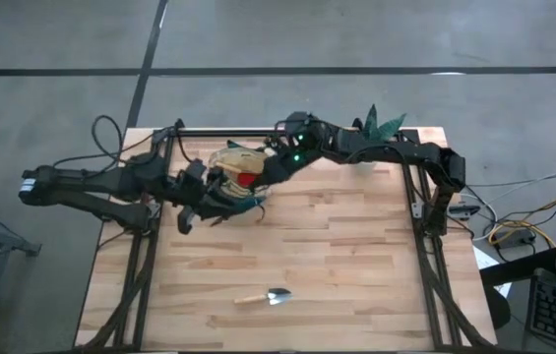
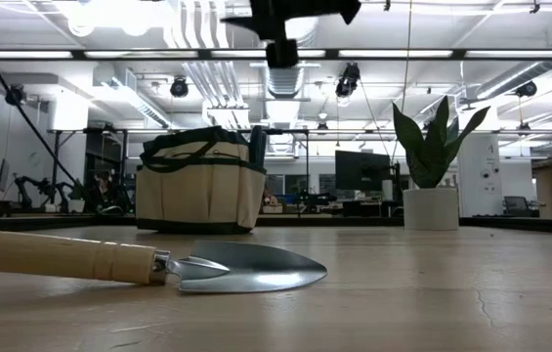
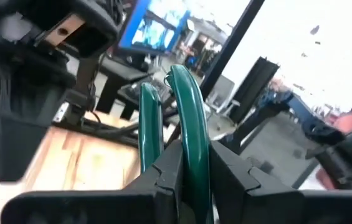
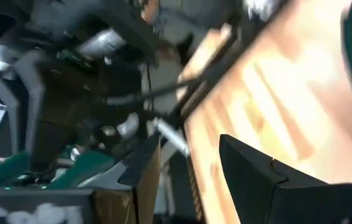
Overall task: Pick & Place Garden tools in Gardening bag
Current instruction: Put the shear scissor into the gardening bag
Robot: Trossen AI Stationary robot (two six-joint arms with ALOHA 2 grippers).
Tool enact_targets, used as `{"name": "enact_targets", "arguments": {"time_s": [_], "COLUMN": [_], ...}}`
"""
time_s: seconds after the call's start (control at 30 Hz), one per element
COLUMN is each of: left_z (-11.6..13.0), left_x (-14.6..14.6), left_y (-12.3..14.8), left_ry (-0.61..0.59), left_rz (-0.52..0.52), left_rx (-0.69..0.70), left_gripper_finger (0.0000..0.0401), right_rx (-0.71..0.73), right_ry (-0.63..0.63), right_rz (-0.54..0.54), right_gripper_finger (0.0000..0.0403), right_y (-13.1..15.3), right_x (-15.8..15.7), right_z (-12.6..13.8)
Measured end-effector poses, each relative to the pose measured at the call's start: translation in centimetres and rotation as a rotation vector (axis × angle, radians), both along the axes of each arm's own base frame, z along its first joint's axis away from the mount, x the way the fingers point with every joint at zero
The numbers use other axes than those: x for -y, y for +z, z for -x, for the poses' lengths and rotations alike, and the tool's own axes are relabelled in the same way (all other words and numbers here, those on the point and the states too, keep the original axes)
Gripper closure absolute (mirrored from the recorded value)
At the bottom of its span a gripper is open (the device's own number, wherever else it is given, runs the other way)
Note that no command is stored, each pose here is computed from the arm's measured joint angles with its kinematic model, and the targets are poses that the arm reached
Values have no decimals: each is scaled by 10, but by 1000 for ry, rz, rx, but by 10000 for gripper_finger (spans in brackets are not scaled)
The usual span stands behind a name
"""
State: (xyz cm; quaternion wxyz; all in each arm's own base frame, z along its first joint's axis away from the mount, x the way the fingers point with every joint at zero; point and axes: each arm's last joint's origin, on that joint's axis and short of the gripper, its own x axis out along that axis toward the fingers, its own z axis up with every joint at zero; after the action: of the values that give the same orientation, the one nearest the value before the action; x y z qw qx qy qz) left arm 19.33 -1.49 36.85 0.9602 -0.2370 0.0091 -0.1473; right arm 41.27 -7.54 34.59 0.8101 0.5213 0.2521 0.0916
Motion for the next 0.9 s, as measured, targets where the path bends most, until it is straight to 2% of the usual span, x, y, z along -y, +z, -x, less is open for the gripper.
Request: {"name": "enact_targets", "arguments": {"time_s": [0.17,0.5,0.67,0.8,0.9], "left_z": [20,58,60,56,52], "left_x": [-3,-17,-19,-20,-20], "left_y": [10,25,25,27,29], "left_ry": [103,575,637,679,689], "left_rz": [-3,-40,-57,-55,-82], "left_rx": [57,150,151,164,191], "left_gripper_finger": [340,339,339,339,339], "right_rx": [111,275,341,377,358], "right_ry": [-76,-219,-360,-378,-408], "right_rz": [151,496,675,709,674], "right_gripper_finger": [245,267,276,280,280], "right_y": [23,67,96,107,103], "right_x": [12,2,-6,-4,-1], "right_z": [2,1,4,1,-6]}}
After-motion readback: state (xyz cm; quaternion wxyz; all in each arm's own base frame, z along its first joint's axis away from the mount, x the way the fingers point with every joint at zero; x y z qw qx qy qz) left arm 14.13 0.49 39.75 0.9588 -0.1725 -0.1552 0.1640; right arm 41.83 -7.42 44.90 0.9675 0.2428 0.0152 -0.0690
